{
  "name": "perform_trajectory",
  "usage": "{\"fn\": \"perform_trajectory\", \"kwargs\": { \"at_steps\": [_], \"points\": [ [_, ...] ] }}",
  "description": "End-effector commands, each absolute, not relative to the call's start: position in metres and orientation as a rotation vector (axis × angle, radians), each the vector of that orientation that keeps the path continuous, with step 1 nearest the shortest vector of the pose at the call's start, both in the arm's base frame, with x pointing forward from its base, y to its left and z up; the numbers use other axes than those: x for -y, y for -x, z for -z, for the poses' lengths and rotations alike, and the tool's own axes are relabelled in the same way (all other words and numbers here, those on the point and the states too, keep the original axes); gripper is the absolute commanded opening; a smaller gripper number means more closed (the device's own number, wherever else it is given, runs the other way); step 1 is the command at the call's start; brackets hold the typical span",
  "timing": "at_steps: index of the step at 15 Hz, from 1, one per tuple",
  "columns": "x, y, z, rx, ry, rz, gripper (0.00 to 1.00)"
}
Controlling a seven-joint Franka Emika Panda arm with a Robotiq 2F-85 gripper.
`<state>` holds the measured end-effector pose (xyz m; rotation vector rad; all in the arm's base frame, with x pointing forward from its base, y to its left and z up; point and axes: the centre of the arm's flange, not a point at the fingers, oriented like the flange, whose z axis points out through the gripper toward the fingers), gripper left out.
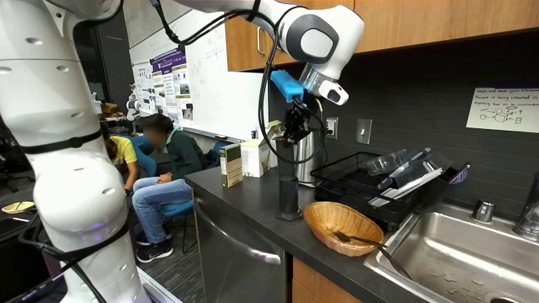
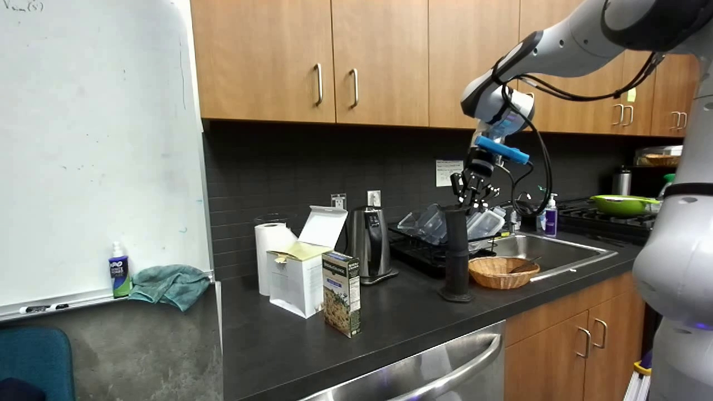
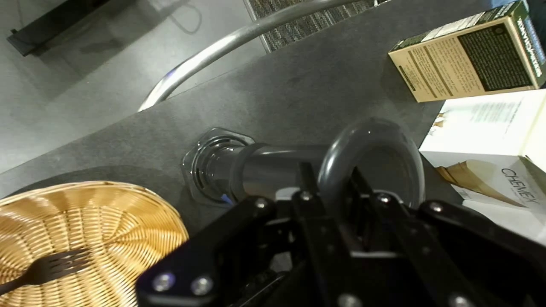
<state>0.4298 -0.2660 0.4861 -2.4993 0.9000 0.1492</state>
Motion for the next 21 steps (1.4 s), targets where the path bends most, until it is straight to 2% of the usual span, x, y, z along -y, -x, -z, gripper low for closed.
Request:
{"fn": "perform_trajectory", "kwargs": {
  "at_steps": [1, 21],
  "points": [
    [0.2678, -0.4331, -0.4910, -0.895, 2.474, -0.150, 0.05],
    [0.2768, -0.4366, -0.4968, -0.899, 2.454, -0.142, 0.05]
  ]
}}
